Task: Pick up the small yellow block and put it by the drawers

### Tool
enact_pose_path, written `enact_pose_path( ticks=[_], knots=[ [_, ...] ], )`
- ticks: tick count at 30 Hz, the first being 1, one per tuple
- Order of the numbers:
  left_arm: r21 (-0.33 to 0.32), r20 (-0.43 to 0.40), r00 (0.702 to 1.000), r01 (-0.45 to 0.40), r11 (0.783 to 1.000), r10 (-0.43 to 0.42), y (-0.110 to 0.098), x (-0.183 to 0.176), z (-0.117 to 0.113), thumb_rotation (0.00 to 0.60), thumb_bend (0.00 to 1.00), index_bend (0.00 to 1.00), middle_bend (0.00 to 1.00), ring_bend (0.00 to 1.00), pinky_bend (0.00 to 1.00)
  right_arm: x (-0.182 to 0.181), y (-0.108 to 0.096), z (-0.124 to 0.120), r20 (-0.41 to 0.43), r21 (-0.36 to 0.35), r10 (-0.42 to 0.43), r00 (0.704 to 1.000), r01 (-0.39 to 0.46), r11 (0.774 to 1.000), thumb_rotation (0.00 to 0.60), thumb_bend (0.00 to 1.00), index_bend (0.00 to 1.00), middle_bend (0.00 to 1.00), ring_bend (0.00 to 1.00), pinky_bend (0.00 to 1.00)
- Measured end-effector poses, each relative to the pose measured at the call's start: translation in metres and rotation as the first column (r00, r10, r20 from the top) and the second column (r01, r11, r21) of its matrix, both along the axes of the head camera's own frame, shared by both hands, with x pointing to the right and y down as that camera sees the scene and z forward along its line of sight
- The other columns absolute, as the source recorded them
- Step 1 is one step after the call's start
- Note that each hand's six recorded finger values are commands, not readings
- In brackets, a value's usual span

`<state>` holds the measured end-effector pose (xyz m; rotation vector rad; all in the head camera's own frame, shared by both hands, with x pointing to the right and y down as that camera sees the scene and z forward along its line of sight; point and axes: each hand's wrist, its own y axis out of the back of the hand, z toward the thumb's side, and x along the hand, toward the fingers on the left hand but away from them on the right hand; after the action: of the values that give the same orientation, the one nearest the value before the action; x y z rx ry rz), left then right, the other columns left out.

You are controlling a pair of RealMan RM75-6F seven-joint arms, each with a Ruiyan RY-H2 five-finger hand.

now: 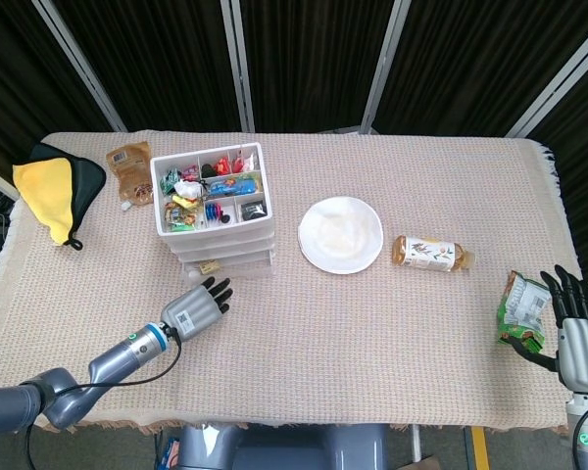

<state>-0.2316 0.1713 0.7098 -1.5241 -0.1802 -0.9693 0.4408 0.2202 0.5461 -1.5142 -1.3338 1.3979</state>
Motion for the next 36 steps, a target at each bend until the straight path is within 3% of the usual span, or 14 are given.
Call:
enact_pose_path(
  ticks=[16,25,30,36],
  knots=[
    [0.030,0.078,0.993,0.086,0.996,-0.088,-0.018,-0.030,0.012,0.600,0.73,0.32,0.15,0.08,0.21,-0.001,0.000,0.000,0.001,-0.002,-0.001,1.000,0.001,1.000,0.600,0.05,0.09,0.00,0.00,0.00],
    [0.029,0.091,0.990,0.108,0.994,-0.110,-0.017,-0.039,0.014,0.600,0.74,0.30,0.14,0.07,0.20,0.000,0.000,0.000,-0.001,-0.003,-0.001,1.000,0.001,1.000,0.600,0.05,0.09,0.00,0.00,0.00],
    [0.026,0.076,0.989,0.124,0.992,-0.126,-0.014,-0.040,0.010,0.600,0.73,0.27,0.11,0.05,0.19,0.001,0.000,0.001,-0.003,-0.006,0.001,1.000,-0.001,1.000,0.600,0.05,0.09,0.00,0.00,0.00],
    [0.048,0.000,0.990,0.144,0.988,-0.144,-0.008,-0.037,-0.014,0.600,0.71,0.25,0.11,0.05,0.18,0.001,0.000,0.001,-0.005,-0.006,-0.002,1.000,0.002,1.000,0.600,0.05,0.09,0.00,0.00,0.00]
  ],
)
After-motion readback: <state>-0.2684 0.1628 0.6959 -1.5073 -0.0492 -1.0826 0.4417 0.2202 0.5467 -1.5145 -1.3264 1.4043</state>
